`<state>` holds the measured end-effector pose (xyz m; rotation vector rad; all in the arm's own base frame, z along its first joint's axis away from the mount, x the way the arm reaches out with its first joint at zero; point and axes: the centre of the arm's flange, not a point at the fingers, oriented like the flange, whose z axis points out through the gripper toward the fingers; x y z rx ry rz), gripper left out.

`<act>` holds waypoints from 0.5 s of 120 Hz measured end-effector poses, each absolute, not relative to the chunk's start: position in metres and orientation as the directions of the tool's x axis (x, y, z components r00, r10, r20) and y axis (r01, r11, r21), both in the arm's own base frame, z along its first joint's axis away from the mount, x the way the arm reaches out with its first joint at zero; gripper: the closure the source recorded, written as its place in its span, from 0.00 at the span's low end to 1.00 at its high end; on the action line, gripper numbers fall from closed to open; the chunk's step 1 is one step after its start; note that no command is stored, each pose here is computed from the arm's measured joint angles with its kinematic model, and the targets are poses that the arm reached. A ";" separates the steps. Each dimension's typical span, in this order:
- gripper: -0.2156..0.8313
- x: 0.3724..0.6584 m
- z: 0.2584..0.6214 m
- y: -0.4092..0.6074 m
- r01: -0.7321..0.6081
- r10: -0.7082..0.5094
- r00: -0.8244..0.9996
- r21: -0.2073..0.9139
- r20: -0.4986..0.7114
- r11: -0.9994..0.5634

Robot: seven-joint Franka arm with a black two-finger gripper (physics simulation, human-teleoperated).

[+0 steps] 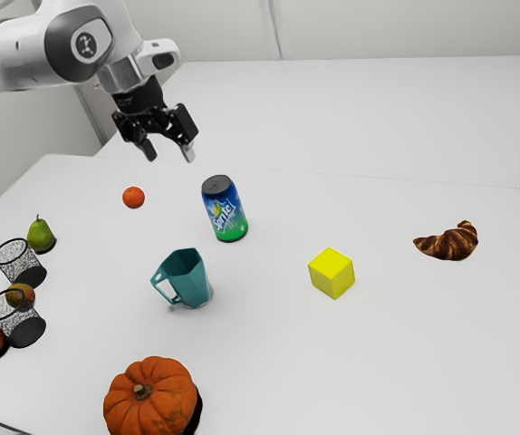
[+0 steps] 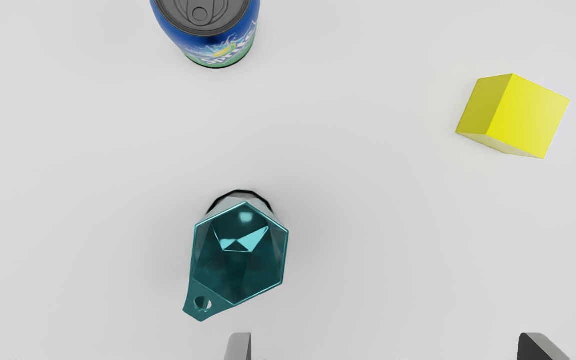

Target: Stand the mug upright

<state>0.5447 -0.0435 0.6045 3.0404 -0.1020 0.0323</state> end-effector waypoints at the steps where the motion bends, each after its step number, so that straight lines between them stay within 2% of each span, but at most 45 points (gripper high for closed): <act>1: 0.23 0.545 0.604 -0.043 -0.068 -0.066 0.998 0.098 0.023 -0.993; 60: 0.23 0.540 0.601 -0.044 -0.069 -0.071 0.997 0.093 -0.024 -0.993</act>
